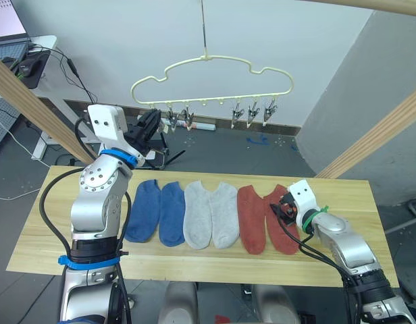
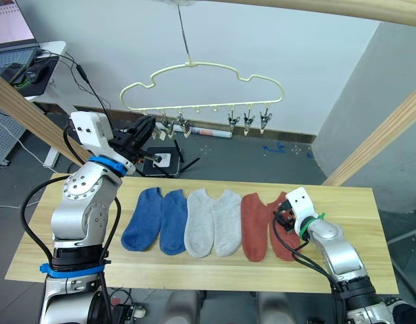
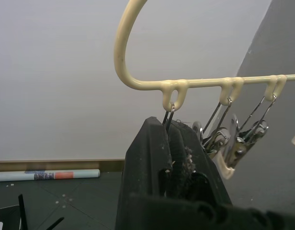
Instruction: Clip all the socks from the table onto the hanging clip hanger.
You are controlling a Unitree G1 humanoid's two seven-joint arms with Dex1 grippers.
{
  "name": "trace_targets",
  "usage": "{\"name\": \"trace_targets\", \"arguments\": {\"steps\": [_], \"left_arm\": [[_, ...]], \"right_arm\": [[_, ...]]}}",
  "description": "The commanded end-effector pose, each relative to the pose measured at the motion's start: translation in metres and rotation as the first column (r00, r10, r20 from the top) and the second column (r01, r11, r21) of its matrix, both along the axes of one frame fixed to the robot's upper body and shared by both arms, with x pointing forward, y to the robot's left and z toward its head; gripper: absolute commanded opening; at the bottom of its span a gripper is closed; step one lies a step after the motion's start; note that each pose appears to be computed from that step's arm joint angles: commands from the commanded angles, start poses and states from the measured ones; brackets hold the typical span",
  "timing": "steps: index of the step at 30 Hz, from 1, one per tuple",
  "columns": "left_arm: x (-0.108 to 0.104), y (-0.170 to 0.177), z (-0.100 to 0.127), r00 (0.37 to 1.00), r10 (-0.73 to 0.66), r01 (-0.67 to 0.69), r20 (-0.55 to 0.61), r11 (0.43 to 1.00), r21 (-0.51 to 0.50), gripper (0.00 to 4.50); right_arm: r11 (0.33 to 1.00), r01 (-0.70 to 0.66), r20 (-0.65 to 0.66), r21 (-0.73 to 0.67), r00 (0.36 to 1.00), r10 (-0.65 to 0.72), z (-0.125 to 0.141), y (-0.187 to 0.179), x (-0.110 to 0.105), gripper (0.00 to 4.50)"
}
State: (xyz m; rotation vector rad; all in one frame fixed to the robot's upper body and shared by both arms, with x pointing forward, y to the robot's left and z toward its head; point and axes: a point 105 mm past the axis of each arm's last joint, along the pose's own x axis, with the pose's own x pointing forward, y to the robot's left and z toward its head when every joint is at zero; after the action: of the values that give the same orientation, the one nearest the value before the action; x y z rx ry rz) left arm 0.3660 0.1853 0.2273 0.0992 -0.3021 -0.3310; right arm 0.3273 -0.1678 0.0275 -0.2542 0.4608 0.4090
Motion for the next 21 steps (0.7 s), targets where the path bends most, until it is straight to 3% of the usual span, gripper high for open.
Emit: {"name": "trace_targets", "arguments": {"steps": [1,5,7,14,17,21], "left_arm": [[-0.007,0.003,0.009,0.999,0.002,-0.002,0.035,1.0,-0.001,0.0],[-0.007,0.004,0.009,0.999,0.006,-0.006,0.034,1.0,0.001,0.0],[-0.007,0.004,0.009,0.999,0.007,-0.007,0.036,1.0,0.002,0.0],[-0.007,0.004,0.01,0.999,0.005,-0.005,0.036,1.0,-0.001,0.0],[-0.006,0.003,0.009,0.999,0.003,-0.003,0.034,1.0,-0.002,0.0],[-0.006,0.004,0.006,0.999,-0.028,0.026,-0.016,0.996,-0.08,0.0]], "right_arm": [[1.0,-0.018,-0.07,-0.024,0.997,0.016,-0.013,0.001,-0.012,3.69],[0.997,-0.027,-0.12,-0.071,0.993,0.018,-0.028,-0.007,-0.021,3.69],[0.997,-0.029,-0.143,-0.077,0.99,0.018,-0.036,-0.012,-0.026,3.32],[0.999,-0.001,-0.188,-0.035,0.982,-0.005,-0.044,-0.018,-0.032,0.99],[0.999,-0.03,-0.12,-0.031,0.992,0.026,-0.03,-0.014,-0.024,0.02],[0.976,-0.216,0.004,-0.007,0.976,0.216,0.008,0.014,-0.021,0.02]]}}
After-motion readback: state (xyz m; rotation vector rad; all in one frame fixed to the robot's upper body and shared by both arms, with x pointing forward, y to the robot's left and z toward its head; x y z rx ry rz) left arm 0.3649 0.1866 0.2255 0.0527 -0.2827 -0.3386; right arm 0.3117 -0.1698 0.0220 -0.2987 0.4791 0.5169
